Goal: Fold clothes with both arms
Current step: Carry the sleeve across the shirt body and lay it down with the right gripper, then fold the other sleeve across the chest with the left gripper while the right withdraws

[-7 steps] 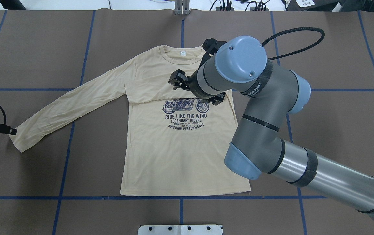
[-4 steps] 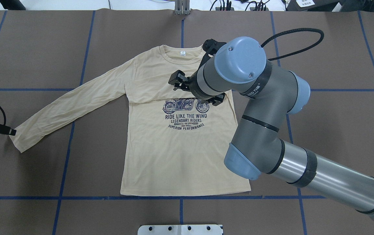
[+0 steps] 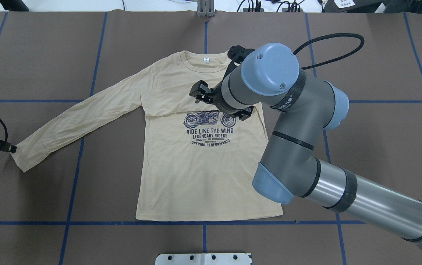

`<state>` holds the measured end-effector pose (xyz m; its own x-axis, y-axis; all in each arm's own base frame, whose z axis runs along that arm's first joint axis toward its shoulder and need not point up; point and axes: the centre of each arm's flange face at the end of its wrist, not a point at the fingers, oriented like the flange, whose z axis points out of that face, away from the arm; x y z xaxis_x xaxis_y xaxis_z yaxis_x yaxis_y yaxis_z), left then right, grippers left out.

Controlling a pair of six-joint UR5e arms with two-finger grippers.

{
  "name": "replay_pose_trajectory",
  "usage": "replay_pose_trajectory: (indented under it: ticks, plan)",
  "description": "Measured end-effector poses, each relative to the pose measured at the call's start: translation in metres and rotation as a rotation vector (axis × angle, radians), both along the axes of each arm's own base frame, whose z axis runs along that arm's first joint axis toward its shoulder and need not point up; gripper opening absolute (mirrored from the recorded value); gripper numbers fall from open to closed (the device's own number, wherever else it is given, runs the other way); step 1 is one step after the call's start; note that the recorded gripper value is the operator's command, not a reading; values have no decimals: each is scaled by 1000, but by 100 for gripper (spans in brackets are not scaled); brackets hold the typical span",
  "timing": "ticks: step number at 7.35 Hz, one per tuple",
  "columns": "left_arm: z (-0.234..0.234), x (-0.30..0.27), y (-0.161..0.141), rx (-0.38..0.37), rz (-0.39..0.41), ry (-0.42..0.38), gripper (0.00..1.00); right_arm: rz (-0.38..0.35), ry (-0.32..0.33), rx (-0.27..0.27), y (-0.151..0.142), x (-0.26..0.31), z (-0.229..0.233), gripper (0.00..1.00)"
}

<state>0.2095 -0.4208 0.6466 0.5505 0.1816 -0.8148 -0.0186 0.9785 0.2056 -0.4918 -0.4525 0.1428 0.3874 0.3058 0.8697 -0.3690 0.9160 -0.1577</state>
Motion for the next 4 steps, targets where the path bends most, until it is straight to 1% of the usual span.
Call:
replay_pose_trajectory:
  ticks: [2, 3, 4]
  plan:
    - [-8, 0, -1, 16, -2, 14, 0, 7, 2, 1, -2, 4, 2, 100]
    - [-27, 0, -1, 54, -6, 45, 0, 27, 12, -3, -10, 14, 10, 100]
    - [-61, -1, -1, 100, -15, 90, 0, 55, 26, -4, -21, 36, 26, 100]
